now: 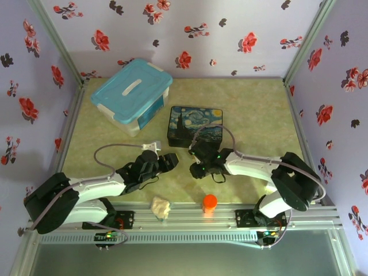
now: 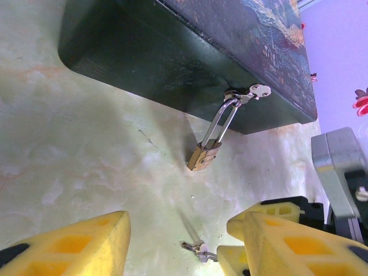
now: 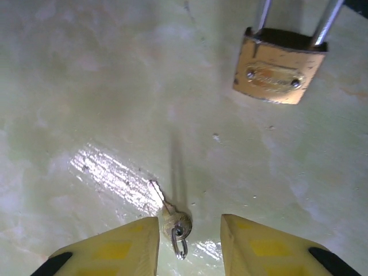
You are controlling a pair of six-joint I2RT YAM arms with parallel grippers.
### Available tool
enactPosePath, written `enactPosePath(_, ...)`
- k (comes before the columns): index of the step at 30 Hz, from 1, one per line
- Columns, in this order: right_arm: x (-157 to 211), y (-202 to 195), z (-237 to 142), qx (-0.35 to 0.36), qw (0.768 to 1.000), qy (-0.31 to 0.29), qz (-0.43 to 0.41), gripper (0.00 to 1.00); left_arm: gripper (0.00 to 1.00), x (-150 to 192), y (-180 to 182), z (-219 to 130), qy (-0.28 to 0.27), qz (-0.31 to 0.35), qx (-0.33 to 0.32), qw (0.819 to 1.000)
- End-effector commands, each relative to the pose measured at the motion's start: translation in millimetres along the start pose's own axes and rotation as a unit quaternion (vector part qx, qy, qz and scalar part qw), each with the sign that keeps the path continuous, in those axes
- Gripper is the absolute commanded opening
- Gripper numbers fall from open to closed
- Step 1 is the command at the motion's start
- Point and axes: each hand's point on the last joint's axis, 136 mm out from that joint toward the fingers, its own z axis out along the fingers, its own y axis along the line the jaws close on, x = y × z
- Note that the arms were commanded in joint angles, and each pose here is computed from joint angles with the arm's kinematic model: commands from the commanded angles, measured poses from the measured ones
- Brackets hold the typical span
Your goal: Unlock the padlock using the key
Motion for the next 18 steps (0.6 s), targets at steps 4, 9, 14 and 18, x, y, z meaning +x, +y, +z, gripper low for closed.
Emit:
enactPosePath(4,17,0,8,0.016,0.999,0.025,-0.033,0.33,0.54,-4,-6,4,-0.008,0.007,0.007,1.000)
enactPosePath(9,21,3,14,0.028,0.997,0.042,-0.053,0.33,0.54,-3,-7,5,-0.008,0.006,0.010,1.000)
enactPosePath(14,32,2,20,0.054,0.994,0.066,-0.073,0.33,0.54,-6,-5,1,-0.017,0.003,0.009,1.000)
enactPosePath(18,43,0,26,0.083,0.988,0.087,-0.093,0.24,0.54,-6,-2,0,-0.020,0.001,0.006,1.000)
